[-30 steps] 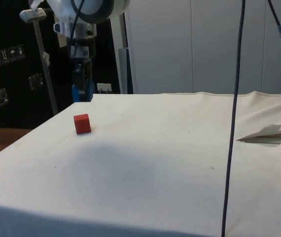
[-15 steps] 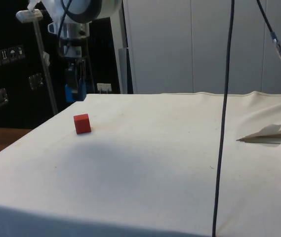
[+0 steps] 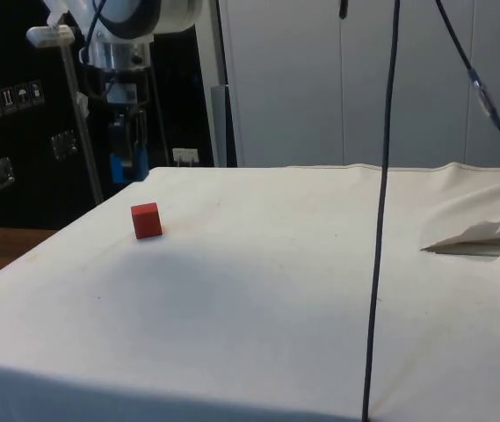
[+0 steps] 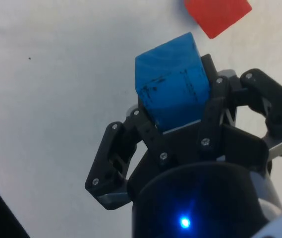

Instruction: Stack the two cubes.

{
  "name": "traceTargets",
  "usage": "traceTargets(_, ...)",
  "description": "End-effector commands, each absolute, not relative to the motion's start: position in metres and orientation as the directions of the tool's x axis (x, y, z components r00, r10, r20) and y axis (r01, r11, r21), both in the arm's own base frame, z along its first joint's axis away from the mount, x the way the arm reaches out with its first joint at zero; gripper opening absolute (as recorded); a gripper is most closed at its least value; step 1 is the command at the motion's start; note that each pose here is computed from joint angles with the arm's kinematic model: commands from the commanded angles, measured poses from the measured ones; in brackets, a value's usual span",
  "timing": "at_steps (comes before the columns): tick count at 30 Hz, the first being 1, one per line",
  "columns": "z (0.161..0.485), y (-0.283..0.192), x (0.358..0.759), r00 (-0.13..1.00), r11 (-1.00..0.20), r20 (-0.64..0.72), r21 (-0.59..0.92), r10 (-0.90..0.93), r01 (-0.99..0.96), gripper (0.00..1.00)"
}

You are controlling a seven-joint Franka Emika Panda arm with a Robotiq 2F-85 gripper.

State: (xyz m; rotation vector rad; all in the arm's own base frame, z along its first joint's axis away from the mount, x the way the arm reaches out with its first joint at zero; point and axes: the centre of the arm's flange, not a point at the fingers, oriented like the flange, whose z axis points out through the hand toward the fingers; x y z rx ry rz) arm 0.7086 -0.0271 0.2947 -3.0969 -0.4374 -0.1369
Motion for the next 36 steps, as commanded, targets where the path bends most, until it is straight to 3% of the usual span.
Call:
traceTargets(1, 0.292, -0.029, 0.711, 0.958, -0.96, 0.07, -0.012, 0.277, 0.278, 0.0)
traceTargets(10, 0.283, -0.035, 0.723, 0.962, -0.961, 0.022, -0.031, 0.273, 0.273, 0.0)
traceTargets(29, 0.276, -0.056, 0.732, 0.963, -0.962, 0.049, -0.058, 0.265, 0.268, 0.0)
traceTargets(36, 0.26, -0.07, 0.733, 0.963, -0.961, 0.056, -0.07, 0.264, 0.267, 0.0)
